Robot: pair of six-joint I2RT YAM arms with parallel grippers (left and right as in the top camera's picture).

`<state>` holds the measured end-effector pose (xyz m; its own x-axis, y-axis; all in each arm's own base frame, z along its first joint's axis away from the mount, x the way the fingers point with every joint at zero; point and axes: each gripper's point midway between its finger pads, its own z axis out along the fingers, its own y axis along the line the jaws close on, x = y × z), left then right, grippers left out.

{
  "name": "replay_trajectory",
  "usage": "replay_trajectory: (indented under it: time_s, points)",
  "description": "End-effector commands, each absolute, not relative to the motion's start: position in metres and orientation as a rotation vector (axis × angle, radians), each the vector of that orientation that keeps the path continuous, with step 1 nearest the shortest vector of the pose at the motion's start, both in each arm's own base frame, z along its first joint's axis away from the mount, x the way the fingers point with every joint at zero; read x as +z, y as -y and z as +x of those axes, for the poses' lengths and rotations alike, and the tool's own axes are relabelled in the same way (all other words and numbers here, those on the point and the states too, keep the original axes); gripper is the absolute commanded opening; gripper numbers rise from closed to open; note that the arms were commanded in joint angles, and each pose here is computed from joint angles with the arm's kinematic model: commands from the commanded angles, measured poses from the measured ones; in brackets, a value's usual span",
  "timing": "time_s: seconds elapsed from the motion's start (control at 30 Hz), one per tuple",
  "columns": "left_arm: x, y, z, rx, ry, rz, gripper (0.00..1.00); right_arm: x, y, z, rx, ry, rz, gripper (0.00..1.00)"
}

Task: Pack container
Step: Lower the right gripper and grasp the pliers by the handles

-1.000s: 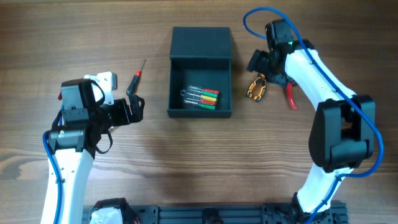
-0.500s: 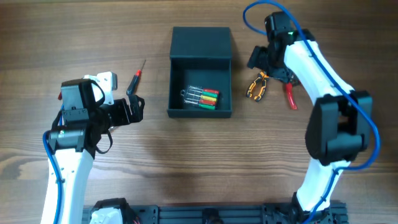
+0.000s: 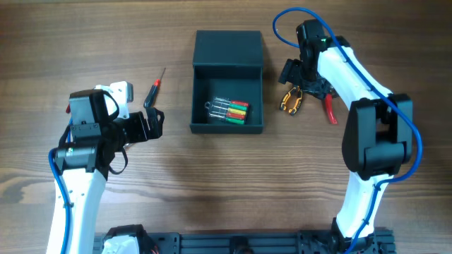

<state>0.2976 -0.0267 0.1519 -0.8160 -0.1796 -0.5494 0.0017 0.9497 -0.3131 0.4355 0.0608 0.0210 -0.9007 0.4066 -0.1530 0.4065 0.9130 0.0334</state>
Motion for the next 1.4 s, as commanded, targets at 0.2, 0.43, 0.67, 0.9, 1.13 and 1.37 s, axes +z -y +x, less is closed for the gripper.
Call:
replay_trajectory:
  time_s: [0.2, 0.43, 0.67, 0.9, 1.13, 1.37]
  points:
    - [0.157, 0.025, 0.3, -0.387, -2.487, -0.113, 1.0, 0.005, -0.06, 0.438, -0.006, -2.94, 0.629, 0.91]
    - [0.157, 0.025, 0.3, -0.387, -2.487, -0.113, 1.0, 0.001, -0.06, 0.435, -0.01, -2.947, 0.63, 0.9]
    - [0.157, 0.025, 0.3, -0.387, -2.487, -0.113, 1.0, -0.003, -0.06, 0.431, -0.017, -2.958, 0.631, 0.91]
    - [0.157, 0.025, 0.3, -0.387, -2.487, -0.113, 1.0, -0.003, -0.059, 0.43, -0.019, -2.964, 0.632, 0.9]
    - [0.157, 0.025, 0.3, -0.387, -2.487, -0.113, 1.0, -0.004, -0.059, 0.429, -0.022, -2.967, 0.633, 0.91]
    - [0.157, 0.025, 0.3, -0.387, -2.487, -0.113, 1.0, -0.016, -0.057, 0.415, -0.043, -3.002, 0.643, 0.9]
